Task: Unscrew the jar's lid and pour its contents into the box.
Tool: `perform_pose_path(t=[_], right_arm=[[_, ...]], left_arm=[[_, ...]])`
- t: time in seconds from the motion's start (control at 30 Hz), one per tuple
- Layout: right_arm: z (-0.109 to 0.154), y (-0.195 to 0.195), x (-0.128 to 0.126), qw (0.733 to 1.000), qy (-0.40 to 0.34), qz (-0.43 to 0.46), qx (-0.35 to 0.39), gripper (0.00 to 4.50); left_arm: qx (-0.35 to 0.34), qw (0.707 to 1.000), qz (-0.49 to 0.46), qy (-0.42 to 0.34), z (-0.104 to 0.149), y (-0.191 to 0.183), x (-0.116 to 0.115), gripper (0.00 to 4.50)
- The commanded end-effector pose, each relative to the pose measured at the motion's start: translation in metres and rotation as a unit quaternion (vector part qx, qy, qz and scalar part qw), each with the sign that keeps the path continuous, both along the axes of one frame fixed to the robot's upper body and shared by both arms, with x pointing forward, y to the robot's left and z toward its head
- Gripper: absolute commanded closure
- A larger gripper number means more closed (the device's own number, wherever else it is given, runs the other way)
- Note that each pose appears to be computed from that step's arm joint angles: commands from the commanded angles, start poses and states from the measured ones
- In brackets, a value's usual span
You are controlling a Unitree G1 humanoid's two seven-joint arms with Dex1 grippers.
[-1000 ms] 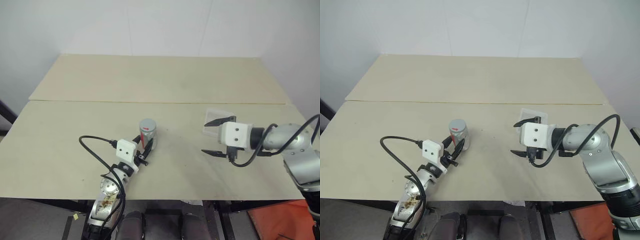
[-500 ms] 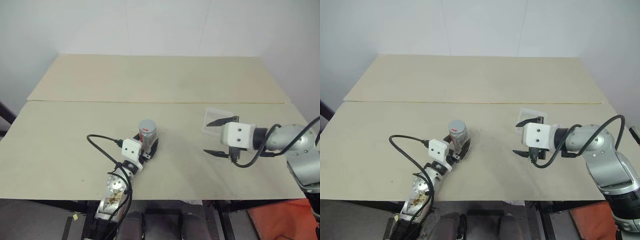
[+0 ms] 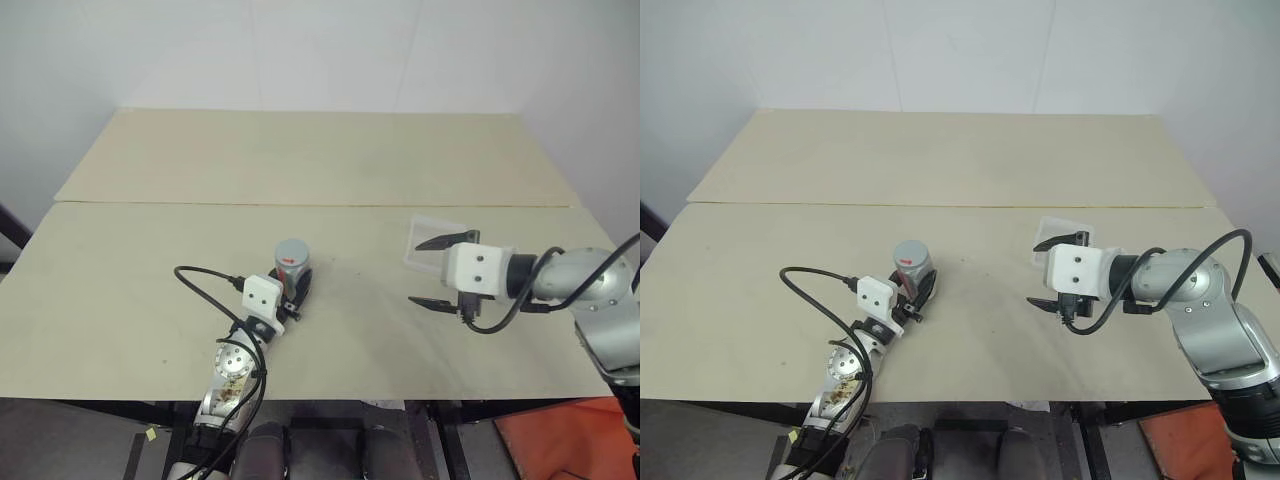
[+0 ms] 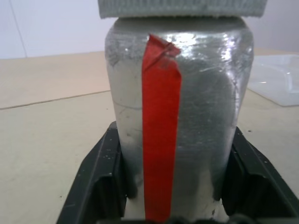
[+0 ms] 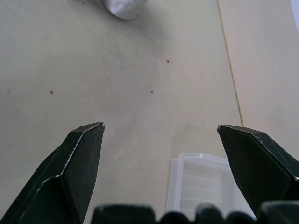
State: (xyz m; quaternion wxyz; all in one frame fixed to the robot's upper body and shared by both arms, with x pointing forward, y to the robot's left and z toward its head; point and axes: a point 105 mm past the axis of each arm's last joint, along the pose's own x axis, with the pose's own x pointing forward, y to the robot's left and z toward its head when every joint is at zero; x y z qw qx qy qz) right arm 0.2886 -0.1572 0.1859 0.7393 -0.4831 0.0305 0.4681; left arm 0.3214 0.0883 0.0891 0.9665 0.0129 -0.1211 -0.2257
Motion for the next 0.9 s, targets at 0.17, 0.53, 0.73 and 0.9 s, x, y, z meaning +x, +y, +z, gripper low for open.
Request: perform_pose_path(t=[0.17, 0.53, 0.73, 0.9], right_arm=[[0.027, 0.015, 0.006, 0.997, -0.056, 0.004, 0.043, 0.0], [0.065, 0.078, -0.003, 0.941, -0.011, 0.013, 0.337, 0.0], [0.059, 0.107, -0.009, 0.916, 0.015, 0.01, 0.402, 0.0], [0.048, 0.118, -0.013, 0.912, 0.023, 0.013, 0.409, 0.0]], left_arm=[[0.014, 0.999, -0.026, -0.042, 0.025, -0.003, -0.001, 2.39], [0.068, 0.991, -0.089, -0.078, 0.053, -0.007, -0.003, 2.39], [0.067, 0.987, -0.115, -0.092, 0.058, -0.016, -0.003, 2.39], [0.05, 0.987, -0.125, -0.085, 0.058, -0.023, -0.006, 2.39]])
